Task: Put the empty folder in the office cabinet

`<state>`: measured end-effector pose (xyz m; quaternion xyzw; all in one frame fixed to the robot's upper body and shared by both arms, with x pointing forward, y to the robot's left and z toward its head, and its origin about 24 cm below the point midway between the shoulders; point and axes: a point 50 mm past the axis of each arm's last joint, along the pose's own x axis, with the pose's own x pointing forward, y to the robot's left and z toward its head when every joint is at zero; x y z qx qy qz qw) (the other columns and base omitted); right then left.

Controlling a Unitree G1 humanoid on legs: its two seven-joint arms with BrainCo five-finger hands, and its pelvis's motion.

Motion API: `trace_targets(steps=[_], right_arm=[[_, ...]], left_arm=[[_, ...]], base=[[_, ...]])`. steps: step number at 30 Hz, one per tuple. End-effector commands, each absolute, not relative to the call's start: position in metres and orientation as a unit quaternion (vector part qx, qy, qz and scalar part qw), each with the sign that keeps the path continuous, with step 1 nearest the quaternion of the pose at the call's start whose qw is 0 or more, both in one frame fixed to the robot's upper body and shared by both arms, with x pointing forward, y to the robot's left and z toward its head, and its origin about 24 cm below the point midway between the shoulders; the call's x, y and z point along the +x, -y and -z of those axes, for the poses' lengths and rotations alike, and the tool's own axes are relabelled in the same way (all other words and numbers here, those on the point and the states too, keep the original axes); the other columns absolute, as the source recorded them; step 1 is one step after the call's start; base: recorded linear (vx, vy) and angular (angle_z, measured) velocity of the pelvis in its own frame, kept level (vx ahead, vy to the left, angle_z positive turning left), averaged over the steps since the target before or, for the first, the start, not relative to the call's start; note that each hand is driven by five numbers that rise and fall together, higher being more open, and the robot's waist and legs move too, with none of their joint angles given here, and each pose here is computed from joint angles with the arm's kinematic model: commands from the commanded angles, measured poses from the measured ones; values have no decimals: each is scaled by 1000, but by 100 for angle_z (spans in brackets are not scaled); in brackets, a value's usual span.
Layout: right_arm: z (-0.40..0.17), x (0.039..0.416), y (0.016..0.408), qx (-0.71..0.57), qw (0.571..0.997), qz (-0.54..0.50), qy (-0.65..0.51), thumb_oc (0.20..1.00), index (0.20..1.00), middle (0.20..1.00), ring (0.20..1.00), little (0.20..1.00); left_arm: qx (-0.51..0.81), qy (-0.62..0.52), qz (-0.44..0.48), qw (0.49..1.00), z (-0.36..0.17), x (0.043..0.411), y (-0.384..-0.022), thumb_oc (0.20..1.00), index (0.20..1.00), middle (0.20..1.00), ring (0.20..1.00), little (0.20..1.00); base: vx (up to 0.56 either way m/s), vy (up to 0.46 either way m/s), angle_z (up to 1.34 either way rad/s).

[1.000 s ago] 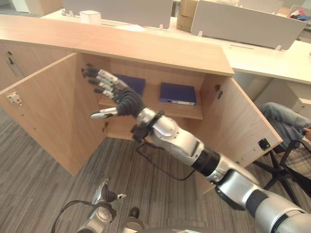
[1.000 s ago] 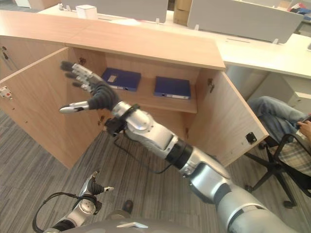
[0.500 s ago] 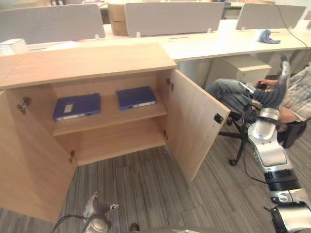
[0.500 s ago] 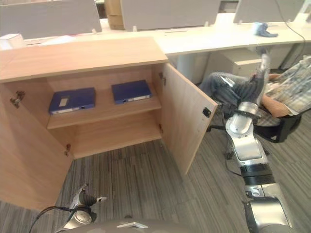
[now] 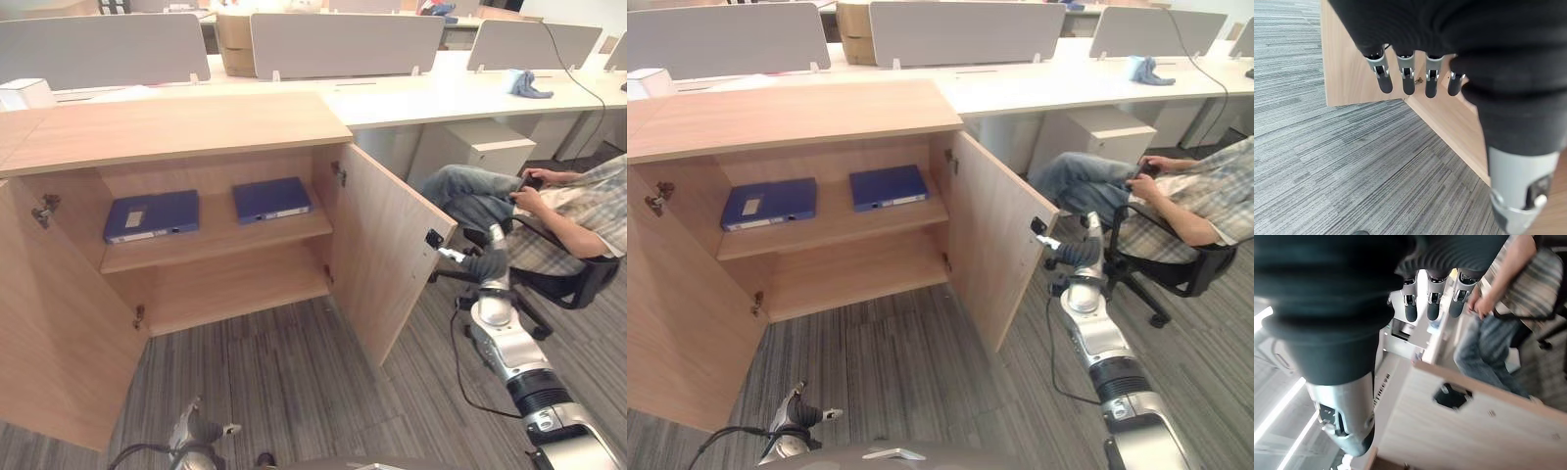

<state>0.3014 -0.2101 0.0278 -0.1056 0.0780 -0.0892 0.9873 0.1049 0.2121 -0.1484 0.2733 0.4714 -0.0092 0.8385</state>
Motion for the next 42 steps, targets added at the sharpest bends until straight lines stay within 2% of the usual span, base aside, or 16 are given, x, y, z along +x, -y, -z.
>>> trace_targets(steps=[1, 12, 17, 18, 19, 22, 28, 32, 33, 35, 36, 37, 38, 40, 41, 42], right_arm=[[-63, 330, 187, -51, 998, 44, -9, 1000, 1000, 1000, 1000, 1000], [-73, 332, 148, 50, 998, -47, 7, 1000, 1000, 1000, 1000, 1000], [-76, 331, 126, 78, 986, -149, -11, 1000, 1000, 1000, 1000, 1000], [-83, 330, 114, 62, 976, -210, -9, 1000, 1000, 1000, 1000, 1000], [-97, 326, 97, 26, 951, -308, -1, 1000, 1000, 1000, 1000, 1000], [-117, 303, 58, -14, 878, -478, 17, 1000, 1000, 1000, 1000, 1000], [-136, 276, 16, -25, 795, -605, 38, 1000, 1000, 1000, 1000, 1000], [-145, 280, 17, -37, 803, -591, 68, 1000, 1000, 1000, 1000, 1000], [-147, 292, 31, -38, 837, -538, 89, 1000, 1000, 1000, 1000, 1000], [-144, 301, 41, -33, 861, -500, 91, 1000, 1000, 1000, 1000, 1000], [-134, 326, 84, -20, 937, -333, 104, 1000, 1000, 1000, 1000, 1000], [-134, 326, 84, -20, 937, -333, 105, 1000, 1000, 1000, 1000, 1000], [-127, 342, 122, -78, 975, -175, 116, 1000, 1000, 1000, 1000, 1000], [-124, 349, 152, -126, 983, -64, 114, 1000, 1000, 1000, 1000, 1000], [-124, 349, 152, -126, 983, -63, 114, 1000, 1000, 1000, 1000, 1000], [-125, 353, 173, -168, 979, 22, 115, 1000, 1000, 1000, 1000, 1000]], left_arm=[[304, -432, 9, 849, 136, 129, -228, 1000, 1000, 1000, 1000, 1000], [294, -437, 7, 850, 137, 129, -229, 1000, 1000, 1000, 1000, 1000], [293, -434, 21, 852, 136, 134, -227, 1000, 1000, 1000, 1000, 1000], [294, -430, 32, 853, 135, 137, -225, 1000, 1000, 1000, 1000, 1000], [293, -420, 50, 857, 133, 142, -221, 1000, 1000, 1000, 1000, 1000], [290, -405, 75, 864, 131, 147, -215, 1000, 1000, 1000, 1000, 1000], [302, -383, 101, 867, 126, 160, -205, 1000, 1000, 1000, 1000, 1000], [310, -380, 101, 866, 126, 162, -206, 1000, 1000, 1000, 1000, 1000], [314, -387, 95, 862, 127, 160, -208, 1000, 1000, 1000, 1000, 1000], [313, -391, 89, 861, 128, 160, -210, 1000, 1000, 1000, 1000, 1000], [307, -413, 69, 854, 134, 152, -214, 1000, 1000, 1000, 1000, 1000], [307, -413, 69, 854, 134, 152, -214, 1000, 1000, 1000, 1000, 1000], [301, -434, 50, 848, 138, 144, -218, 1000, 1000, 1000, 1000, 1000], [302, -441, 35, 844, 141, 138, -221, 1000, 1000, 1000, 1000, 1000], [303, -440, 35, 845, 141, 138, -221, 1000, 1000, 1000, 1000, 1000], [307, -435, 25, 846, 140, 138, -221, 1000, 1000, 1000, 1000, 1000]], base=[[-6, -9, 8], [-10, -3, 8], [0, 0, 0], [0, 0, 0], [-29, -36, -2], [-10, -10, 0], [0, -1, 1], [4, -6, 4], [0, 0, 0], [0, 0, 0], [-22, 13, -3], [0, 0, 0], [-8, 23, -5], [8, 20, -7], [22, 14, -11], [9, 11, -9]])
